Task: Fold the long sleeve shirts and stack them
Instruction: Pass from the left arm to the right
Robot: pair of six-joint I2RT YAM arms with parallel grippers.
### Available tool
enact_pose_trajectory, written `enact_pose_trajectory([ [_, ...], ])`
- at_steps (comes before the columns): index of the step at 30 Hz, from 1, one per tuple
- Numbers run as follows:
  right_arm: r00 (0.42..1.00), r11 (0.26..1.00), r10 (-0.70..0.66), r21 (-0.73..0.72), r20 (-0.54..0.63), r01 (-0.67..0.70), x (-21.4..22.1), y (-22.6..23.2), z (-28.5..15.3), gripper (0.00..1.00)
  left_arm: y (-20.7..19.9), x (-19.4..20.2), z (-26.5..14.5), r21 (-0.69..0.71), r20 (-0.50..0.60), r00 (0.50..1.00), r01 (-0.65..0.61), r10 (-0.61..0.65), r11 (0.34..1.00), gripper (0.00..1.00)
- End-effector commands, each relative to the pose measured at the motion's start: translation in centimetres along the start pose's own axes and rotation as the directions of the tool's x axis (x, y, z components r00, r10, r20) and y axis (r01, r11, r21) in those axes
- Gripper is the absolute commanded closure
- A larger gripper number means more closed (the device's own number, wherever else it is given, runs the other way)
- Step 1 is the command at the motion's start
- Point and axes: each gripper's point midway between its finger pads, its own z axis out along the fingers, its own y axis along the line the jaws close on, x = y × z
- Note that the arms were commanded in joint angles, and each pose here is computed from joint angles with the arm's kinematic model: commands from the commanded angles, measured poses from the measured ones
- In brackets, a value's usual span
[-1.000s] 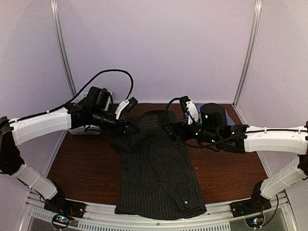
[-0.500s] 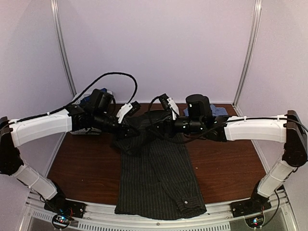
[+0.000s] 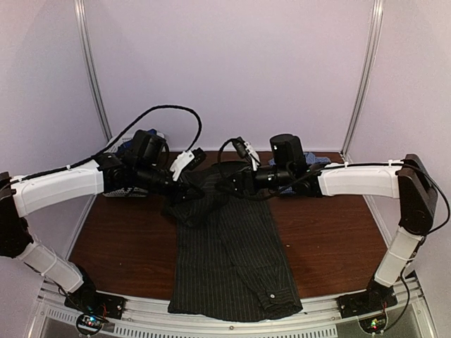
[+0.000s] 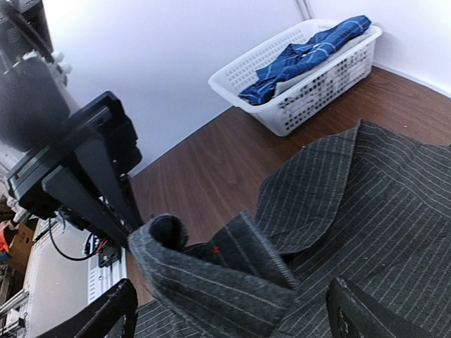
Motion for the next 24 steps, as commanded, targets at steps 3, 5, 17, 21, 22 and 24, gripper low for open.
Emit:
enact_pose_trajectory([
  [3, 1.0, 0.978, -0.018, -0.205, 0.008, 0.019, -1.4, 4.4, 0.0, 0.1, 0.0, -1.0, -0.3, -0.017, 0.02, 0.999, -0.042, 0.042, 0.999, 1.0],
  [5, 1.0, 0.974, -0.014, -0.225, 0.006, 0.015, -1.4, 4.9, -0.1, 0.15, 0.1, -1.2, -0.3, -0.021, 0.023, 0.999, -0.046, 0.046, 0.999, 1.0],
  [17, 0.999, 0.99, 0.023, -0.141, 0.025, -0.019, -0.7, 5.2, -0.9, 0.79, 1.0, -1.3, 0.4, -0.053, 0.009, 1.0, -0.008, 0.008, 0.999, 1.0],
  [21, 0.998, 0.999, 0.049, -0.025, 0.038, -0.048, -0.6, 4.1, -0.8, 1.0, 1.5, -2.4, -0.1, -0.085, 0.052, 0.998, 0.051, -0.047, 0.995, 0.75],
  [22, 0.997, 0.998, 0.057, 0.016, 0.046, -0.057, -0.7, 3.7, -1.0, 1.0, 1.7, -3.1, -0.5, -0.1, 0.08, 0.995, 0.067, -0.06, 0.993, 0.68],
  [24, 0.993, 0.988, 0.086, 0.118, 0.087, -0.096, -1.1, 2.3, -1.8, 1.0, 2.2, -4.1, -1.5, -0.135, 0.123, 0.989, 0.104, -0.087, 0.985, 0.51],
])
